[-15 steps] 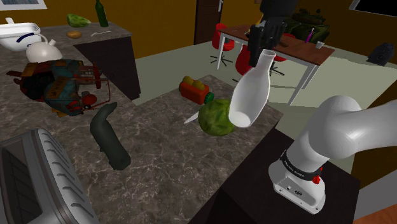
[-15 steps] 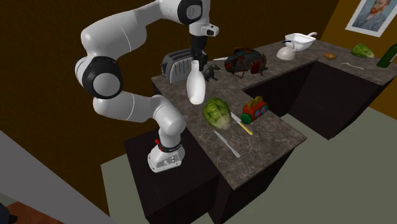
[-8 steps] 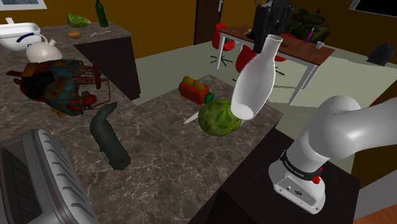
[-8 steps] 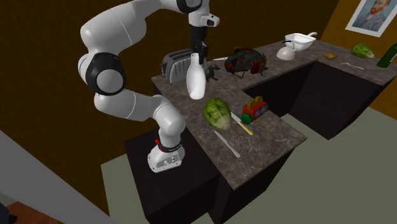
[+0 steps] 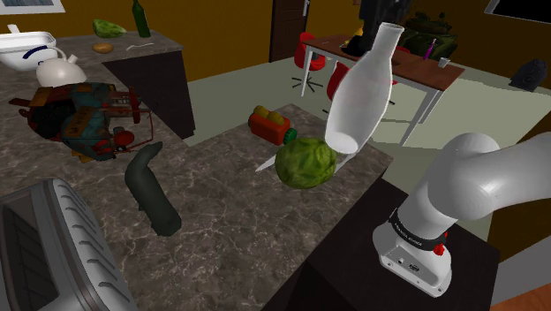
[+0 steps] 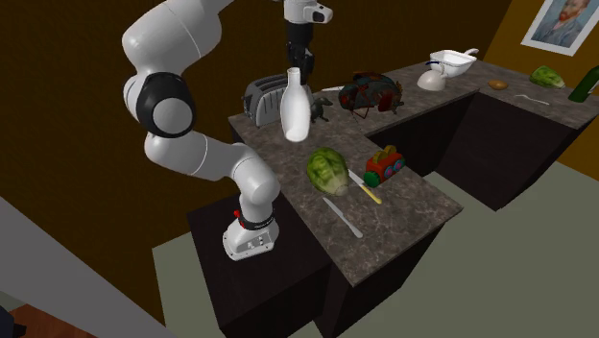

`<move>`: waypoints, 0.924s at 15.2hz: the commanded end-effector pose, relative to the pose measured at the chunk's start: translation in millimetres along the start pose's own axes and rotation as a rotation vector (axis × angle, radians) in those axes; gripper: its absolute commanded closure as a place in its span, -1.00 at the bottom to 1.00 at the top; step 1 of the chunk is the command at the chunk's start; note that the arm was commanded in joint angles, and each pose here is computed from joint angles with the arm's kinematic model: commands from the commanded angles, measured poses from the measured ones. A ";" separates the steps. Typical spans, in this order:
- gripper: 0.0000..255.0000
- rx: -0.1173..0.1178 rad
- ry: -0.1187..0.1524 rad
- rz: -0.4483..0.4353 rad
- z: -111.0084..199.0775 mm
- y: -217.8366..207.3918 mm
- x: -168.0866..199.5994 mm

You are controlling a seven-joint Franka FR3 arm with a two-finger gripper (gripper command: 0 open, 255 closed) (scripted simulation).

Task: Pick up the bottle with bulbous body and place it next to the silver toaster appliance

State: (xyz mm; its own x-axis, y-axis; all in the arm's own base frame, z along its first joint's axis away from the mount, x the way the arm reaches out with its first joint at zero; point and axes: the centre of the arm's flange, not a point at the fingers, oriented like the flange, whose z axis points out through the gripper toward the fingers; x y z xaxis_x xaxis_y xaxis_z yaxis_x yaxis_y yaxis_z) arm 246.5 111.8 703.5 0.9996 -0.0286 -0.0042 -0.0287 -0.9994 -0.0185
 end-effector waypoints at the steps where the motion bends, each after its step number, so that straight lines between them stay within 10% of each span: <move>1: 1.00 0.000 0.000 0.000 -10.5 -0.7 0.2; 14: 1.00 0.000 0.000 0.000 -48.7 -66.9 -8.2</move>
State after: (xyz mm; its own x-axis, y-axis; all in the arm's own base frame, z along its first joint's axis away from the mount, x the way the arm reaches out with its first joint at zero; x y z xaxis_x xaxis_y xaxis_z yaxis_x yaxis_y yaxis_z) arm 240.0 166.2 756.8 0.9996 -0.0270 -0.0040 -0.0271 -0.9995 -0.0177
